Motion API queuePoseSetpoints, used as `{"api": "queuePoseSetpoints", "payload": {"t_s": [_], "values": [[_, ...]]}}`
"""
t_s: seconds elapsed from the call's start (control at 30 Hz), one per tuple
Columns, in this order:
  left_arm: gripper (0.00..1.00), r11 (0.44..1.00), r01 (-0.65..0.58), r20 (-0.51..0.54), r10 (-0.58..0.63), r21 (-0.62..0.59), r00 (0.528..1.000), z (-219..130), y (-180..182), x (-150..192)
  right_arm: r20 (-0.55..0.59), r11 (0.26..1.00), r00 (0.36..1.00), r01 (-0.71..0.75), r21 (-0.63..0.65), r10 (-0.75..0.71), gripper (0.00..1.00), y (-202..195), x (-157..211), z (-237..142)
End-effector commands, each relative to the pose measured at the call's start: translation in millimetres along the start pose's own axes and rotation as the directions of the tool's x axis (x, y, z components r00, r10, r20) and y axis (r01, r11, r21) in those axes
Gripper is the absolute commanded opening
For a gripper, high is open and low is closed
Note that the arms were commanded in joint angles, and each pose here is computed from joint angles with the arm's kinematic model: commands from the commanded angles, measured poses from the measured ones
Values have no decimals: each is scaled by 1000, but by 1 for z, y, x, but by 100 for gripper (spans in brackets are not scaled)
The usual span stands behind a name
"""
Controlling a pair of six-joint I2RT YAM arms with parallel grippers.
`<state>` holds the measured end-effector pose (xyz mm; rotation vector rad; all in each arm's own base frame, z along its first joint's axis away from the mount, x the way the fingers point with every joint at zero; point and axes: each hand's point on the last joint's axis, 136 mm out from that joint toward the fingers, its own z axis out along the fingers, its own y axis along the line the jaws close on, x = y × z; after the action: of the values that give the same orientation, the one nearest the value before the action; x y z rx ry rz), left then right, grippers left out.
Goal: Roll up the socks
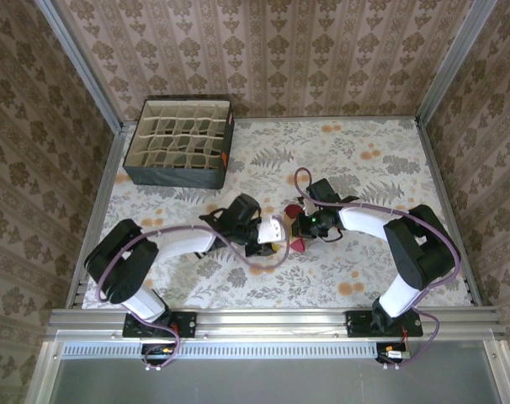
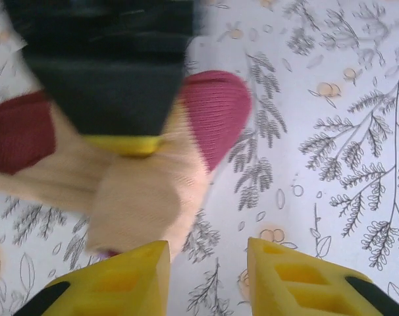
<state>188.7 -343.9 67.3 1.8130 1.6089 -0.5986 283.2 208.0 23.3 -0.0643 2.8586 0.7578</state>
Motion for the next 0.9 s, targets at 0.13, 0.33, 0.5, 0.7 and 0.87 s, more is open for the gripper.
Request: {"api": "queuePoseSetpoints", "payload": {"t_s": [0.13,0.33,0.5,0.7,0.87], "values": [[36,923,-337,-98,324,-185,941,9,11,-9,-189,971,976,-64,229,109,0,-55,56,12],[41,893,-404,-140,383,-196,913,20,15,-6,-219,975,970,-57,214,105,0,-52,59,13],[42,882,-439,-200,406,-169,892,34,16,11,-244,979,964,-61,193,108,0,-50,61,15],[41,882,-445,-301,387,-155,872,56,26,34,-306,986,946,-57,156,103,0,-45,70,18],[19,911,-400,-302,354,-102,885,65,15,36,-326,993,943,-40,109,74,4,-37,73,15]]}}
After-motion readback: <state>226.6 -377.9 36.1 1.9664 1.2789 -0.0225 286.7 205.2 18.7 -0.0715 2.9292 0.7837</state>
